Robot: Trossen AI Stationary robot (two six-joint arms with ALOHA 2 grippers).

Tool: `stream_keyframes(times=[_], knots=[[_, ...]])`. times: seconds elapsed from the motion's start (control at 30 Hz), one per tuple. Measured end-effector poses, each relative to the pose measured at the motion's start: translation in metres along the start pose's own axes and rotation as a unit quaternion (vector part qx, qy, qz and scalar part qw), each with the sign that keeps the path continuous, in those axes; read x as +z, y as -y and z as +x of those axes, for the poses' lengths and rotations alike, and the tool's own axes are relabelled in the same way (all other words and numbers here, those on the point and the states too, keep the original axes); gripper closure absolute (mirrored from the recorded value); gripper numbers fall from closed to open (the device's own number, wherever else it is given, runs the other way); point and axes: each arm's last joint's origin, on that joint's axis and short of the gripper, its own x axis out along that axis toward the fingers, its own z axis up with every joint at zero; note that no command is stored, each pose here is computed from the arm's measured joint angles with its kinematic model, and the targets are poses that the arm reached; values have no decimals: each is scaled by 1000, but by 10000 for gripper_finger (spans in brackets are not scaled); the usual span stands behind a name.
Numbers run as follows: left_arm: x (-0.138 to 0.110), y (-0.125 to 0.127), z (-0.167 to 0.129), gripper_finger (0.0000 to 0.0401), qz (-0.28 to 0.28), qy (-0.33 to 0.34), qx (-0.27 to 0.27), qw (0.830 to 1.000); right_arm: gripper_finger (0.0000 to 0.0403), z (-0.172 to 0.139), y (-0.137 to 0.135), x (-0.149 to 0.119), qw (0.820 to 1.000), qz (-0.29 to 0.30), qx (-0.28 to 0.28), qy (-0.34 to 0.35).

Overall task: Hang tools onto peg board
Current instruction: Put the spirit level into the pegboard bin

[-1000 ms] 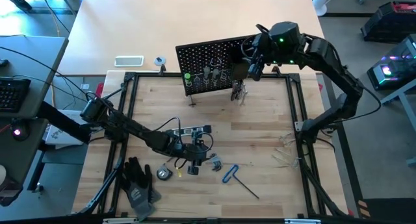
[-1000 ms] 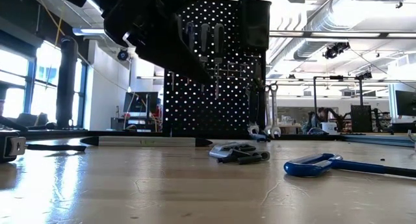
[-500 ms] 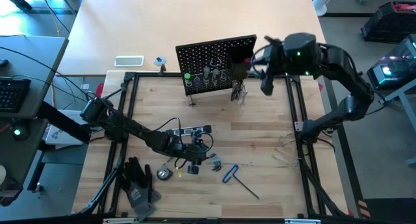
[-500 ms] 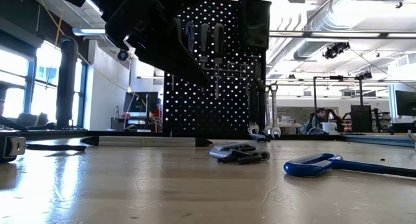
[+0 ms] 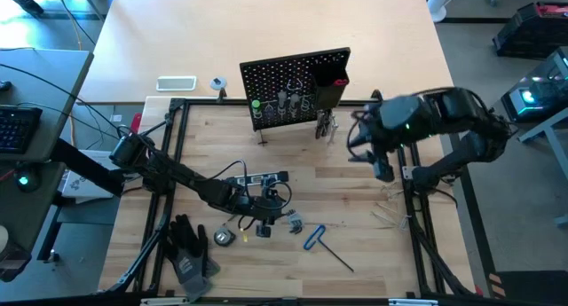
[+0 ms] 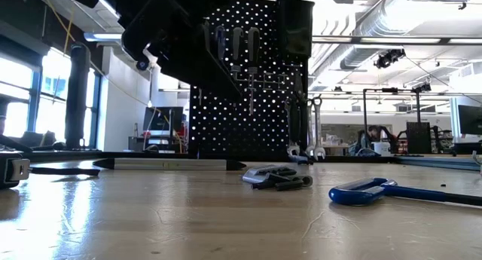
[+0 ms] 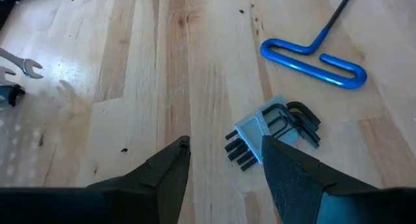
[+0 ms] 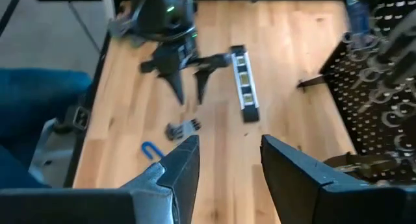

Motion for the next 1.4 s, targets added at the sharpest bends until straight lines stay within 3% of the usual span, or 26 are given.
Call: stream_keyframes(times=[0.17,0.37,0.93,1.4], knots=[[-3,-1,0,217,7,-14,14,1000,245,10,-19,-9,999,-17,-12,-27],[-11,0,2,217,15,-17,18,1000,245,44,-37,-30,998,-28,1,-64],[-30,-5,8,217,36,4,31,999,245,123,-40,-118,998,43,29,31],[-33,-37,-1,217,17,1,62,998,245,164,-37,-157,996,52,34,59]])
